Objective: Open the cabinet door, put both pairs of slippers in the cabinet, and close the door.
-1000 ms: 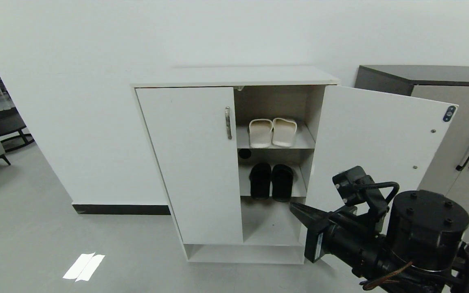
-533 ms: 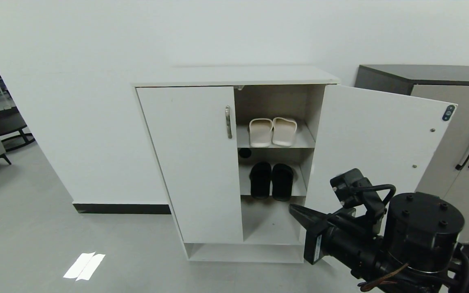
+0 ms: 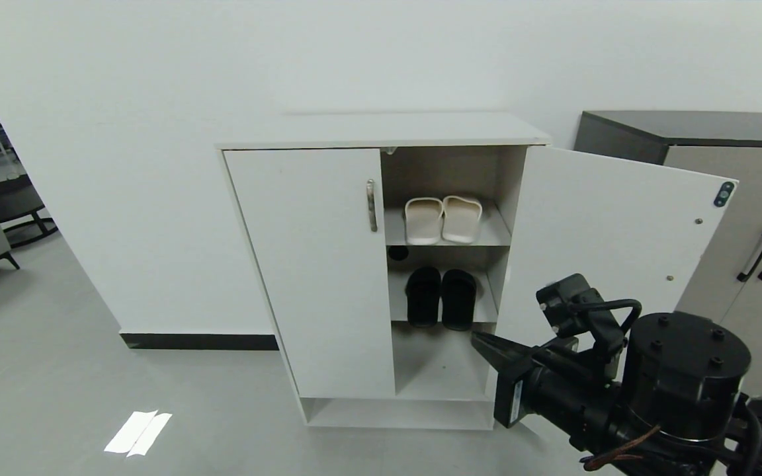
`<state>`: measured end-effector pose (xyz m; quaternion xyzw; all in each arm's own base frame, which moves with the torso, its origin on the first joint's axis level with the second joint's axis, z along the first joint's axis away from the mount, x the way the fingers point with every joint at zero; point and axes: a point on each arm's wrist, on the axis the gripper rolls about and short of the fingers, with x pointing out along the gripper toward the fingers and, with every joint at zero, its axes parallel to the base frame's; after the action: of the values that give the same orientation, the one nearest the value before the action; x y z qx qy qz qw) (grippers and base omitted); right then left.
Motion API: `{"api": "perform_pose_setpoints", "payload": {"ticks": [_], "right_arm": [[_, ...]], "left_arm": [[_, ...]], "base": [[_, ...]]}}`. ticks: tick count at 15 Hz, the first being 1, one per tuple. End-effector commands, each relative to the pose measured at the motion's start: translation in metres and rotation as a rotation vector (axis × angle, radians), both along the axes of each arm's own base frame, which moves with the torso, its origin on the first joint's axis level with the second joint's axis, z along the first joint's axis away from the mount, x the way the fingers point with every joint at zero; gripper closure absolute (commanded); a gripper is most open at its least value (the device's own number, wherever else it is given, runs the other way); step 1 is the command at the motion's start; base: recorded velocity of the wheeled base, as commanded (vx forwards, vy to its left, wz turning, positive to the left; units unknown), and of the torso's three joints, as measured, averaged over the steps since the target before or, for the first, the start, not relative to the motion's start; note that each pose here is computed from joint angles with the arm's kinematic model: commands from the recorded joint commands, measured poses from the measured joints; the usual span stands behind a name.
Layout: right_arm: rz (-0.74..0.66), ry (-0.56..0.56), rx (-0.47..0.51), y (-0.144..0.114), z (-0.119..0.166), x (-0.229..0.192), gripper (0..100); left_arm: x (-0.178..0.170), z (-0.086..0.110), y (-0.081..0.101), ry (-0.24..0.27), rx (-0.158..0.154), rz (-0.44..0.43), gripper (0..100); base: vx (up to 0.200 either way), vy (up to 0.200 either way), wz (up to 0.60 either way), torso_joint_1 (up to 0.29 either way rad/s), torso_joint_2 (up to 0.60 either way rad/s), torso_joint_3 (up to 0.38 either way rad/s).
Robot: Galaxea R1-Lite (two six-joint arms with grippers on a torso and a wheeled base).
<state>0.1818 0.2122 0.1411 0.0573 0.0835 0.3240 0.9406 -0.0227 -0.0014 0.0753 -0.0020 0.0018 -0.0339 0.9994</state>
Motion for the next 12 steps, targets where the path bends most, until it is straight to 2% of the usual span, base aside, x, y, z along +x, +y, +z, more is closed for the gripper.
{"api": "perform_pose_setpoints", "payload": {"ticks": [1, 4, 12], "right_arm": [[0.0, 0.004, -0.005, 0.0008, -0.0015, 0.0006, 100], [0.0, 0.005, -0.006, 0.0008, -0.0017, 0.0005, 100], [-0.005, 0.01, -0.012, 0.0007, -0.0038, 0.0022, 100]], "left_arm": [[0.0001, 0.0, 0.0, 0.001, -0.001, 0.0, 100], [0.0001, 0.0, 0.0, 0.001, -0.001, 0.0, 100], [0.0001, 0.0, 0.0, 0.001, -0.001, 0.0, 100]], "base": [[0.0, 0.0, 0.0, 0.0, 0.0, 0.0], [0.0, 0.0, 0.0, 0.092, -0.23, -0.152], [0.0, 0.0, 0.0, 0.184, -0.46, -0.268]]}}
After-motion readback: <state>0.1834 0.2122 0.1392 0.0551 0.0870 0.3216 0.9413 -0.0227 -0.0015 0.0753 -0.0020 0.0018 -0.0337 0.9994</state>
